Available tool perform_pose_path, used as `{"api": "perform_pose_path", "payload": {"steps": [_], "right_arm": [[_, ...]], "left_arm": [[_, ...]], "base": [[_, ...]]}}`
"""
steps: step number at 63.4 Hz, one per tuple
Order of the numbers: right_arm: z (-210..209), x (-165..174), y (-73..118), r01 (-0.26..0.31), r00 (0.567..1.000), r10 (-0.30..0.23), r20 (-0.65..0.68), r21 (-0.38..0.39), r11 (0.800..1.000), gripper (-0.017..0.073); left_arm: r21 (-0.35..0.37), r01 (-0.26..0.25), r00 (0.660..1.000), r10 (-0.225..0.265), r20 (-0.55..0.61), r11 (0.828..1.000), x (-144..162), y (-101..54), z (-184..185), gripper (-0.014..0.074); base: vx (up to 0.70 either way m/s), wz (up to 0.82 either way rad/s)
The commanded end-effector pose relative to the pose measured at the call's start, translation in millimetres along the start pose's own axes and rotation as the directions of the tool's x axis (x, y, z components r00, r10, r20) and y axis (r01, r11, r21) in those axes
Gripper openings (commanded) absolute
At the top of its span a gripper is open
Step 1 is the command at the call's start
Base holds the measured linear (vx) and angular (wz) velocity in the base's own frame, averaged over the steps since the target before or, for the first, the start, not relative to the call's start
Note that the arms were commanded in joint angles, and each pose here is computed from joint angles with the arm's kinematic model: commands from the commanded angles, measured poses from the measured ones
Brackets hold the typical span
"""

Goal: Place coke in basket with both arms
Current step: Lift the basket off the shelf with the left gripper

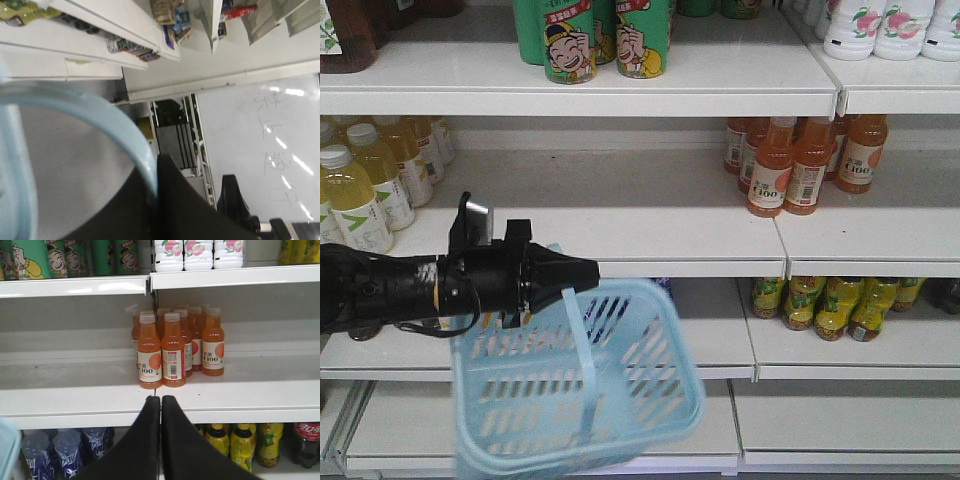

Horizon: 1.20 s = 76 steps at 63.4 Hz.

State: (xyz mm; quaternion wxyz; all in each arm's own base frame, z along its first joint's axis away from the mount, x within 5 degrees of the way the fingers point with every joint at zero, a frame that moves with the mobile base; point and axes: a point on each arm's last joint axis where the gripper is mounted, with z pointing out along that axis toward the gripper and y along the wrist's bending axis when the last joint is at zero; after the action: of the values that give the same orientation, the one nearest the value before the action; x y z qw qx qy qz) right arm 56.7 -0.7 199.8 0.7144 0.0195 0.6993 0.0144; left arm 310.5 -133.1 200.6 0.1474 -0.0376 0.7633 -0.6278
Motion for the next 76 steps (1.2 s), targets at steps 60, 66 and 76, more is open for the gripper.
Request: {"api": "perform_pose_path", "payload": {"steps": [60, 66, 76], "right_arm": [[-0.8, -1.9, 0.6, 0.012, 0.998, -0.012, 0.067, -0.005, 1.0, -0.0005], [-0.8, -1.9, 0.6, 0.012, 0.998, -0.012, 0.067, -0.005, 1.0, -0.0005], [-0.8, -1.9, 0.6, 0.012, 0.998, -0.012, 0.067, -0.005, 1.0, -0.0005]], "left_arm": [[0.437, -0.145, 0.955, 0.241, -0.172, 0.888, 104.1, -129.4, -9.6, -0.0008], [0.438, -0.145, 0.956, 0.24, -0.17, 0.887, 103.9, -129.6, -9.7, -0.0008], [0.48, -0.115, 0.977, 0.187, -0.106, 0.87, 97.2, -135.3, -10.7, -0.0008]], "base": [[0.0, 0.0], [0.0, 0.0], [0.0, 0.0]]}}
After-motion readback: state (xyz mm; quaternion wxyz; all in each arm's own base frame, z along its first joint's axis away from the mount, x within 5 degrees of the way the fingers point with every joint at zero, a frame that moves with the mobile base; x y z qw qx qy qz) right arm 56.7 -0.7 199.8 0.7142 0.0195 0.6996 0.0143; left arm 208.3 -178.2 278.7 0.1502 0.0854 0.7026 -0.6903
